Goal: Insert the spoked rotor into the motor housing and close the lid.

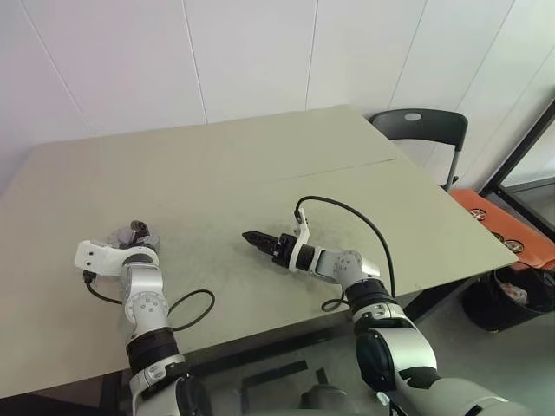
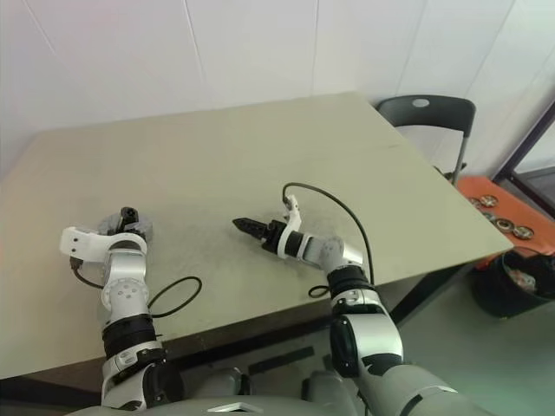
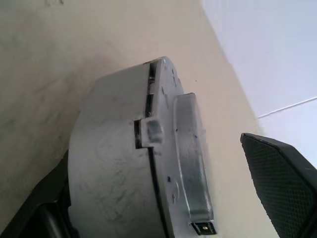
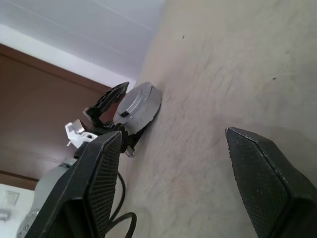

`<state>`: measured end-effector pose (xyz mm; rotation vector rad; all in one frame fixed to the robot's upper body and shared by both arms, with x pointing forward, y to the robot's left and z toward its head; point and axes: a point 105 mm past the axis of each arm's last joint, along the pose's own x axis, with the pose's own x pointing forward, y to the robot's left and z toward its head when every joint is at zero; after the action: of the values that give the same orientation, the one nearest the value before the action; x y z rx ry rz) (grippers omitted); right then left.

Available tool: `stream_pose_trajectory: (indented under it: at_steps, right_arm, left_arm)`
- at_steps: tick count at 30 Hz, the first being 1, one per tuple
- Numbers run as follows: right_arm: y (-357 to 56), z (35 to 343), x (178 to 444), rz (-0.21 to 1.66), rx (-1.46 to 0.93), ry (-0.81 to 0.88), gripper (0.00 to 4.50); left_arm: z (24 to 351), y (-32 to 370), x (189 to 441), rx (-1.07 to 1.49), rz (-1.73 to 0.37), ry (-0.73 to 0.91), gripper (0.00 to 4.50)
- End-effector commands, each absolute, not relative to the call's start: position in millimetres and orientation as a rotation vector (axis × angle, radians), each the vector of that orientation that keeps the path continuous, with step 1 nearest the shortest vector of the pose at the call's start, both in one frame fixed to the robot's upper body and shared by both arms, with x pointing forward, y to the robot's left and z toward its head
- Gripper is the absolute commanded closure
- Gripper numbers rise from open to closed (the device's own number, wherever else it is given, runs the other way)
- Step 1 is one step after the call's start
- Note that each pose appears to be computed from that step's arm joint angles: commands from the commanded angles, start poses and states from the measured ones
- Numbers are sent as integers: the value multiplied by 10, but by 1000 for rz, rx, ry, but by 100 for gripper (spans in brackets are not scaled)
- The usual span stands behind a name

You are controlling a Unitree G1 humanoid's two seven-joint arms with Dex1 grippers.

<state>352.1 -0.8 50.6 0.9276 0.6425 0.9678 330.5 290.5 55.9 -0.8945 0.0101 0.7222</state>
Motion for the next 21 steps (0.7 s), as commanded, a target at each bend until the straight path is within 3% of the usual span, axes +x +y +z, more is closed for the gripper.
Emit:
stream_pose_trajectory:
  at_steps: [1, 5, 12, 15, 21]
  right_arm:
    - [19, 631, 3577, 994, 926, 599, 101]
    - [37, 627, 3573, 1000, 924, 602, 101]
    - [44, 622, 3571, 1006, 916, 607, 101]
    - [42, 613, 3569, 1005, 913, 608, 101]
    - [-10, 615, 3584, 1004, 843, 577, 101]
  left_arm:
    - [719, 3125, 3172, -711, 840, -27, 2]
    - [708, 3299, 2955, -562, 1027, -12, 2]
    - [894, 3381, 2913, -399, 1060, -69, 2]
    - [1138, 3287, 3075, -334, 914, -166, 2]
    - [1591, 2702, 3455, -328, 361, -355, 2]
